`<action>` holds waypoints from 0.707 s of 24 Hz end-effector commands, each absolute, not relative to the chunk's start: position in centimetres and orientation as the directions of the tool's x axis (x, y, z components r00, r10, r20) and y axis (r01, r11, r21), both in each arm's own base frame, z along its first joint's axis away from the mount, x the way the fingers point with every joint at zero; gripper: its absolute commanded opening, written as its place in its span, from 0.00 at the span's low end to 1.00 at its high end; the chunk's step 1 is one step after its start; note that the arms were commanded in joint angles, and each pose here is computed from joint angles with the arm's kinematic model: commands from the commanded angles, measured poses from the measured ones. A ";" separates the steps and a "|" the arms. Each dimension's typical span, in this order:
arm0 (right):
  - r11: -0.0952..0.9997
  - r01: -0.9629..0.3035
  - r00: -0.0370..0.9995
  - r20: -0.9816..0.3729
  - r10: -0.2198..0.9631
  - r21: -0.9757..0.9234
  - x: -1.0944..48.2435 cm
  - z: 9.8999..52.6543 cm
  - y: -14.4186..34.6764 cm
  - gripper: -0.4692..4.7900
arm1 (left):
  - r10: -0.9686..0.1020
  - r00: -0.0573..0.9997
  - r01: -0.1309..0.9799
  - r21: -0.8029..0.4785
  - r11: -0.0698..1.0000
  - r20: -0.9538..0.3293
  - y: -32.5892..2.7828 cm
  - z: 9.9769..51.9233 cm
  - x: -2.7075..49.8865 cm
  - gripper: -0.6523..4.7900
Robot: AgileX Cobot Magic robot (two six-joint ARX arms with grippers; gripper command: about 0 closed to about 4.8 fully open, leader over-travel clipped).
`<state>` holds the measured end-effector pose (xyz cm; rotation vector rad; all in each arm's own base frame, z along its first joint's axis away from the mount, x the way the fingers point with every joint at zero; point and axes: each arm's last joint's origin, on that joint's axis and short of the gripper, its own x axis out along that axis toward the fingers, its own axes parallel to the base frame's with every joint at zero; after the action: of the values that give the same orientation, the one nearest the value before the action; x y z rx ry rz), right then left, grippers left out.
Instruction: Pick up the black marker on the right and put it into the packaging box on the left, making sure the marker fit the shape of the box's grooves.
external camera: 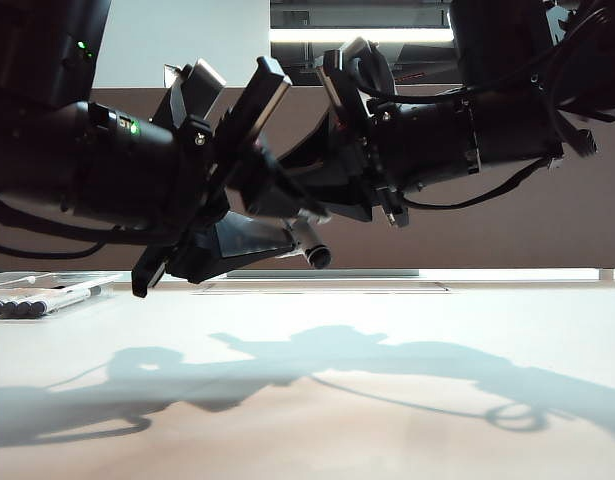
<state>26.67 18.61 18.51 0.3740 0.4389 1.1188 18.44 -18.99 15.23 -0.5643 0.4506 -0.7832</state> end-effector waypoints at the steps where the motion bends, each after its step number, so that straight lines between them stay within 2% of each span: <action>1: 0.377 -0.787 0.361 -0.131 0.923 0.489 26.6 18.9 18.7 0.08 | -0.768 0.626 0.550 -0.622 0.557 -0.134 -19.1 15.7 18.5 0.37; 12: 0.363 -0.785 0.338 -0.145 0.930 0.502 26.5 18.7 18.7 0.08 | -0.769 0.628 0.557 -0.622 0.550 -0.118 -19.3 15.5 18.6 0.37; 16: 0.363 -0.785 0.338 -0.145 0.930 0.502 26.5 18.7 18.7 0.08 | -0.769 0.628 0.557 -0.622 0.550 -0.117 -19.3 15.5 18.6 0.31; 17: 0.363 -0.785 0.338 -0.145 0.930 0.502 26.5 18.7 18.7 0.08 | -0.769 0.628 0.557 -0.622 0.550 -0.118 -19.3 15.5 18.6 0.25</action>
<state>26.59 18.64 18.45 0.3745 0.4534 1.1401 18.55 -19.11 15.04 -0.5688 0.4393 -0.7872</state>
